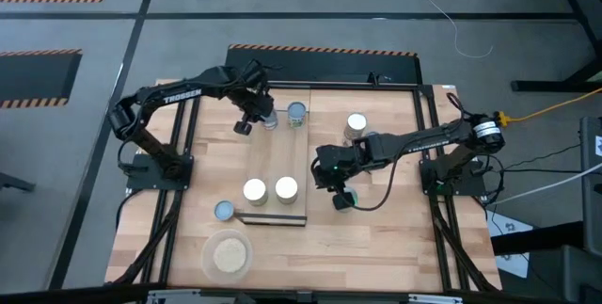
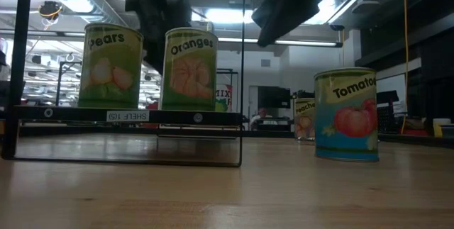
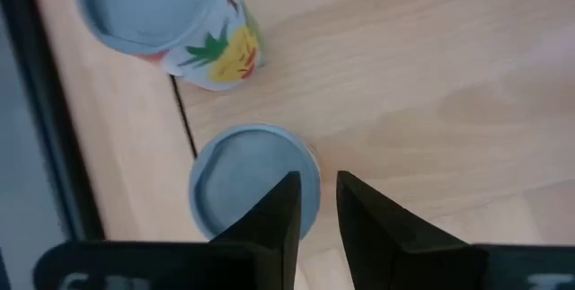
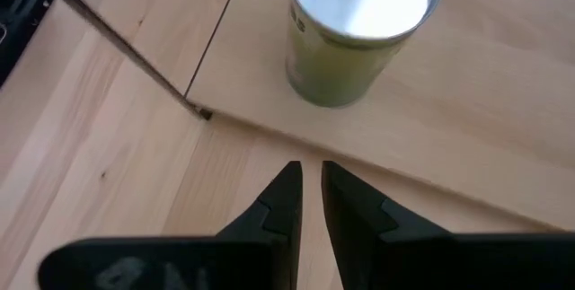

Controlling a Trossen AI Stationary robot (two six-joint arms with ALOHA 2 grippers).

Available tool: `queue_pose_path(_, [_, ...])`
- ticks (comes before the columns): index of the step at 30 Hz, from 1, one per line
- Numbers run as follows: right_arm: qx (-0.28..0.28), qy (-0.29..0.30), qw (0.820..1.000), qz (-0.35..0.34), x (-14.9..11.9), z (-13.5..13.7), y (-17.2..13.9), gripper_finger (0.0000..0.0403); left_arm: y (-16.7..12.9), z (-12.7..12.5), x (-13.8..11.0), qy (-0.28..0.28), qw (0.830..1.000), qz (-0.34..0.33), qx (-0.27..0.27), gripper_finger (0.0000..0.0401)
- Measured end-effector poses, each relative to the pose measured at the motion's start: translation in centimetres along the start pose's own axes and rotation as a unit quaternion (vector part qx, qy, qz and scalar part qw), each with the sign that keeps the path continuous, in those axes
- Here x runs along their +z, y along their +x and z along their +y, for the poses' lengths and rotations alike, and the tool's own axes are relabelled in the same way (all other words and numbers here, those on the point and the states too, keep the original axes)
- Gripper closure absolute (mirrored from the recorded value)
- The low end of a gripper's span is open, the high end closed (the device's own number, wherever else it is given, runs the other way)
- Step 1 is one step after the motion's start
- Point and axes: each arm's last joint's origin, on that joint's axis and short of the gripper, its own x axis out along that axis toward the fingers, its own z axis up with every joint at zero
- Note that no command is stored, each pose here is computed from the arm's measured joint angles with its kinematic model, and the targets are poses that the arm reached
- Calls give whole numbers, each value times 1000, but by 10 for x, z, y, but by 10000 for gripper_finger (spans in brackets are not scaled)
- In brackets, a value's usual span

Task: Pick and place cans onto a shelf
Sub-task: Put the canned peaches on the shelf

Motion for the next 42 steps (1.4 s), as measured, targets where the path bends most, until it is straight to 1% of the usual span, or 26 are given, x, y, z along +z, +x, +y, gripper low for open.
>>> queue_pose_path(5, [-2,0,1000,-8,0,2,-19,351,-25,-11,3,-11,1000,-18,17,331])
queue_pose_path(11, [-12,4,1000,-24,-4,2,-58,351,-64,-36,7,-55,997,-48,35,331])
queue_pose_path(15, [-61,22,998,-24,-12,-9,-83,351,-89,-60,6,-82,994,-62,25,331])
queue_pose_path(19, [-118,67,991,-18,-21,-27,-100,351,-106,-84,1,-109,989,-98,-26,331])
queue_pose_path(22, [-140,102,985,-3,-31,-43,-107,351,-106,-103,-9,-108,984,-132,-57,331])
queue_pose_path(23, [-147,112,983,-1,-35,-49,-107,351,-106,-108,-13,-111,982,-143,-58,331])
queue_pose_path(25, [-157,132,979,12,-47,-59,-103,351,-101,-117,-21,-121,978,-164,-46,331])
queue_pose_path(27, [-161,158,974,22,-58,-69,-98,351,-92,-124,-31,-138,975,-175,-23,331])
queue_pose_path(29, [-153,188,970,24,-70,-77,-93,351,-84,-128,-38,-151,968,-201,8,331])
queue_pose_path(33, [-123,242,962,6,-85,-86,-83,351,-69,-136,-50,-170,956,-236,46,331])
queue_pose_path(36, [-126,250,960,5,-92,-90,-80,351,-60,-138,-54,-168,951,-251,63,331])
queue_pose_path(42, [-153,259,954,12,-97,-97,-82,351,-54,-139,-57,-169,952,-249,63,331])
